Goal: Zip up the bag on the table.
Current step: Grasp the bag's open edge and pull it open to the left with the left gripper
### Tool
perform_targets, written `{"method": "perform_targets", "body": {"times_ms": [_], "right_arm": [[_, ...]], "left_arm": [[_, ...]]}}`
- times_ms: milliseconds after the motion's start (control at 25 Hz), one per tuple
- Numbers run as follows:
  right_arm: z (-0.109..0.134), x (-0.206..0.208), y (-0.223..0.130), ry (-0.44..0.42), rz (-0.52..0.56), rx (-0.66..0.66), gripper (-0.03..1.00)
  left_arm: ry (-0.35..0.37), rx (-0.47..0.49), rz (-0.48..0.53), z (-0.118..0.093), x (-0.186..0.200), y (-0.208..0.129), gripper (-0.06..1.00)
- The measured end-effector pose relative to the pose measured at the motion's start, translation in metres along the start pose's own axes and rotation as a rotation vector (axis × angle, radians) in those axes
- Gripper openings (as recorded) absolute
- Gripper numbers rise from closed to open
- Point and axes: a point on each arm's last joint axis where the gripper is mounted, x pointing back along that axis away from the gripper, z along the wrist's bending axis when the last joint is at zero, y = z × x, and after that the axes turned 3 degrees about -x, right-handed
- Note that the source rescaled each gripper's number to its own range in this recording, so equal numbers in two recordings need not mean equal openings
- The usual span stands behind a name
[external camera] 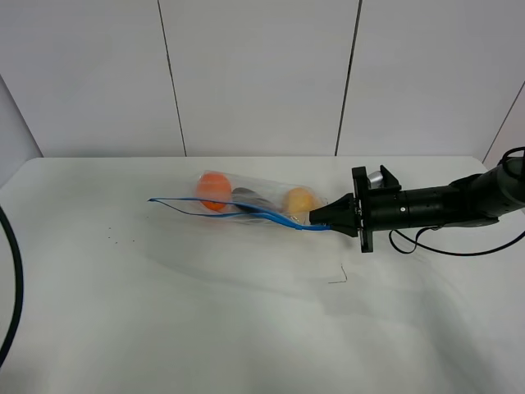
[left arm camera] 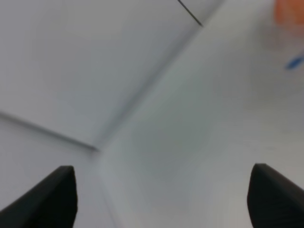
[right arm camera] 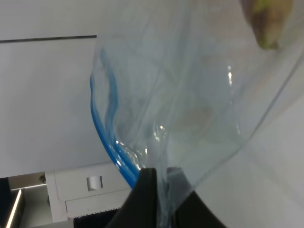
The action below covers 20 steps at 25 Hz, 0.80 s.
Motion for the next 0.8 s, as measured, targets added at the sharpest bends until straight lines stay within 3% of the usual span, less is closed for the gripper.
{"method": "perform_targets", "body": {"times_ms": [280, 360, 480, 640, 800], "right_arm": [[0.000, 0.000, 0.000, 0.000, 0.000, -0.001, 0.00], [0.000, 0.000, 0.000, 0.000, 0.000, -0.001, 0.00], [0.000, 0.000, 0.000, 0.000, 0.000, -0.001, 0.00], [0.000, 0.000, 0.000, 0.000, 0.000, -0.001, 0.00], [0.000, 0.000, 0.000, 0.000, 0.000, -0.001, 0.00]], "left_arm": [[0.284, -0.235, -0.129, 0.020, -0.044, 0.015, 1.00], [0.314, -0.284, -0.179, 0.017, -0.054, 0.024, 1.00], [0.307, -0.340, -0.271, 0.002, -0.067, 0.044, 1.00], [0.268, -0.404, -0.402, -0.033, -0.081, 0.069, 1.00], [0.165, -0.433, -0.525, -0.079, -0.088, 0.092, 1.00]]}}
